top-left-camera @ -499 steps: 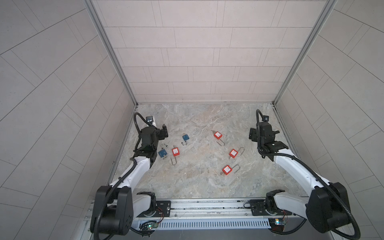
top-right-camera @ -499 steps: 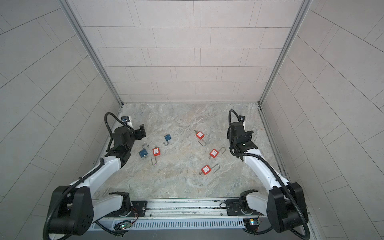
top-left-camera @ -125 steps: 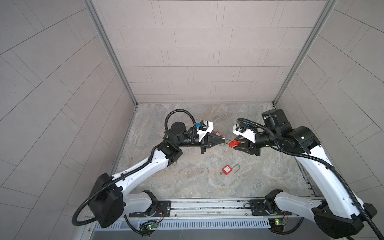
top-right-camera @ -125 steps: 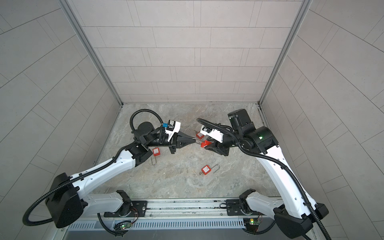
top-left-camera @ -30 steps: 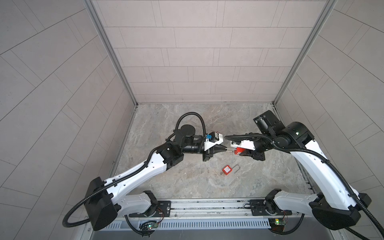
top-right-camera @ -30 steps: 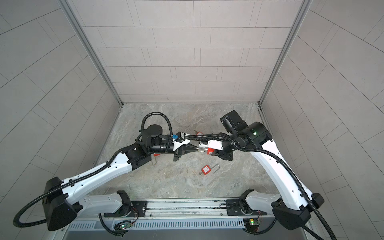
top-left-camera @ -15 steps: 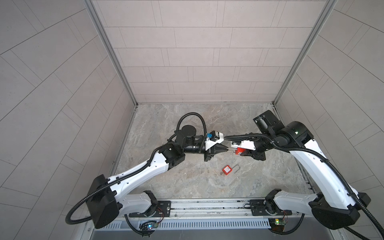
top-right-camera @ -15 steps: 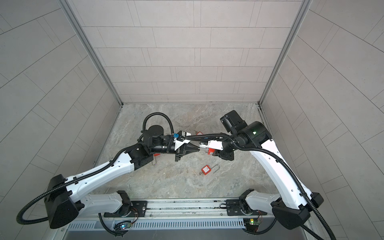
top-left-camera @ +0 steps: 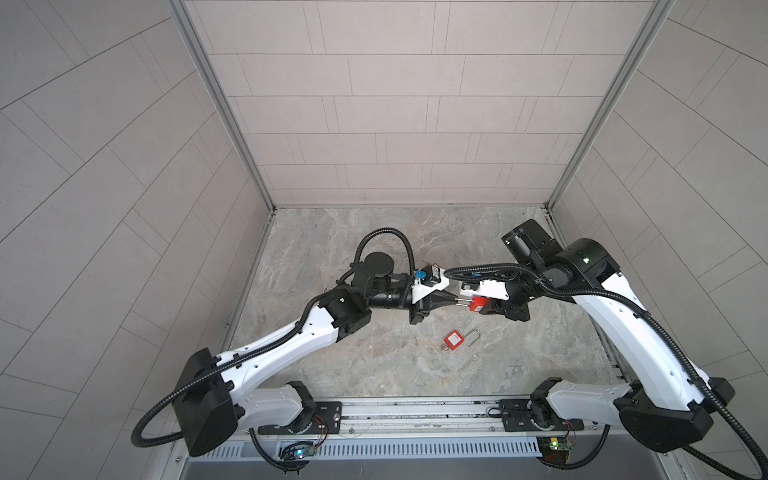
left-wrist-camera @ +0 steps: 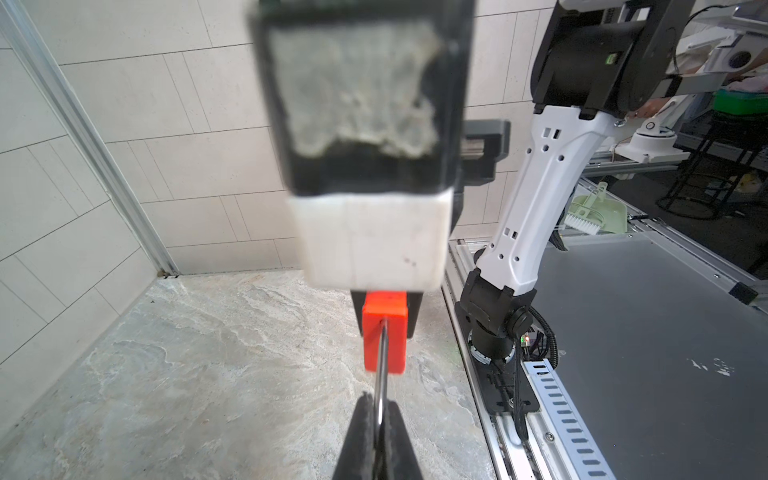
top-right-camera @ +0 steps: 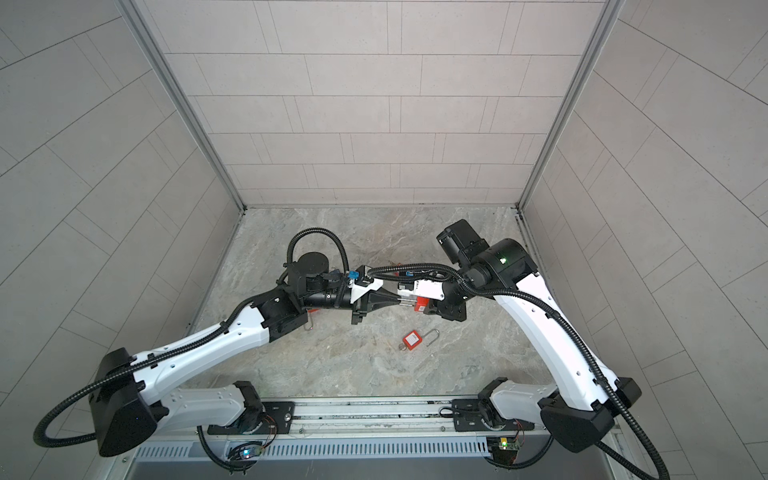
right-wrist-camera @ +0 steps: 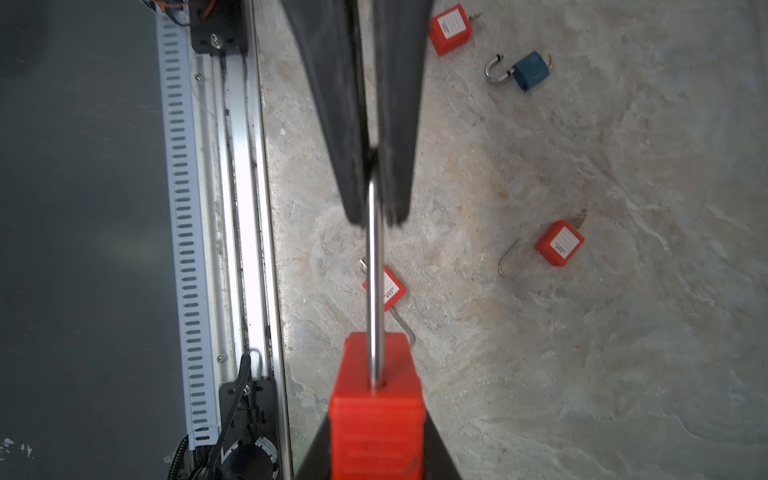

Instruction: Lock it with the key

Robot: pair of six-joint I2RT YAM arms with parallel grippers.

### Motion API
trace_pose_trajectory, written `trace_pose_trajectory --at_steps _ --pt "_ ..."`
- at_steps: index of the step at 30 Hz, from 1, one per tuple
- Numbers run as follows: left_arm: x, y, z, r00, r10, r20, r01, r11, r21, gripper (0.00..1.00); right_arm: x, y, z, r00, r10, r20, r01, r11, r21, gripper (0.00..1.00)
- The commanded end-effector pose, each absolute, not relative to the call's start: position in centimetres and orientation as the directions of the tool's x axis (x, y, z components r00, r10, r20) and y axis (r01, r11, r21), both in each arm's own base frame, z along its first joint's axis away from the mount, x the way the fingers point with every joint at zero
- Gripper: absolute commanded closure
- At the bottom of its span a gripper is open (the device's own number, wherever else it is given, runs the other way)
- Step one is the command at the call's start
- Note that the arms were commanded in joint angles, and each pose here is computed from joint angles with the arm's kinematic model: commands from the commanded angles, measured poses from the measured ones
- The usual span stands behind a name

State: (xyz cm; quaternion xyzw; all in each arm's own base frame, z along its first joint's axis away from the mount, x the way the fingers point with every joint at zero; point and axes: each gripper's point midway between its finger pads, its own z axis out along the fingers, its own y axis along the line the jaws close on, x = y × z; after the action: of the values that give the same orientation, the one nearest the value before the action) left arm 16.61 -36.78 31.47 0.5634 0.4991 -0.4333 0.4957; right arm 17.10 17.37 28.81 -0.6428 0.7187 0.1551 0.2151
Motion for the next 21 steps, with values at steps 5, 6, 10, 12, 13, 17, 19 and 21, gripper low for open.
trace_pose_trajectory --at_steps 5,6,10,12,13,17,19,21 --pt "15.0 -36.9 33.9 0.269 0.053 -0.962 0.963 -0.017 0.268 1.00 17.8 19.9 31.2 0.001 -0.770 -0.638 -0.990 0.089 -0.108 0.76" --pt "15.0 -36.9 33.7 0.258 0.056 -0.965 0.966 -0.017 0.257 1.00 18.0 20.0 31.3 0.007 -0.770 -0.639 -0.989 0.090 -0.120 0.75" --pt "14.9 -37.0 33.4 0.217 0.053 -0.975 0.976 -0.025 0.216 1.00 18.7 20.6 31.6 0.015 -0.756 -0.655 -0.986 0.096 -0.133 0.72" --pt "14.8 -37.0 33.5 0.203 0.041 -0.978 0.979 -0.026 0.202 1.00 18.9 20.8 31.7 0.012 -0.750 -0.661 -0.987 0.098 -0.129 0.65" --pt "15.0 -37.0 33.6 0.198 0.035 -0.980 0.980 -0.018 0.197 1.00 18.9 20.8 31.7 0.001 -0.754 -0.657 -0.987 0.106 -0.123 0.55" --pt "15.4 -36.6 33.9 0.199 0.030 -0.980 0.980 0.006 0.199 1.00 18.0 19.7 31.6 -0.057 -0.785 -0.617 -0.988 0.132 -0.076 0.16" --pt "15.5 -36.3 34.1 0.205 0.023 -0.978 0.979 0.016 0.205 1.00 17.2 18.9 31.7 -0.074 -0.801 -0.594 -0.989 0.137 -0.062 0.16" --pt "15.7 -36.2 34.1 0.205 0.020 -0.979 0.978 0.023 0.206 1.00 16.8 18.1 31.9 -0.080 -0.813 -0.577 -0.985 0.153 -0.078 0.18"
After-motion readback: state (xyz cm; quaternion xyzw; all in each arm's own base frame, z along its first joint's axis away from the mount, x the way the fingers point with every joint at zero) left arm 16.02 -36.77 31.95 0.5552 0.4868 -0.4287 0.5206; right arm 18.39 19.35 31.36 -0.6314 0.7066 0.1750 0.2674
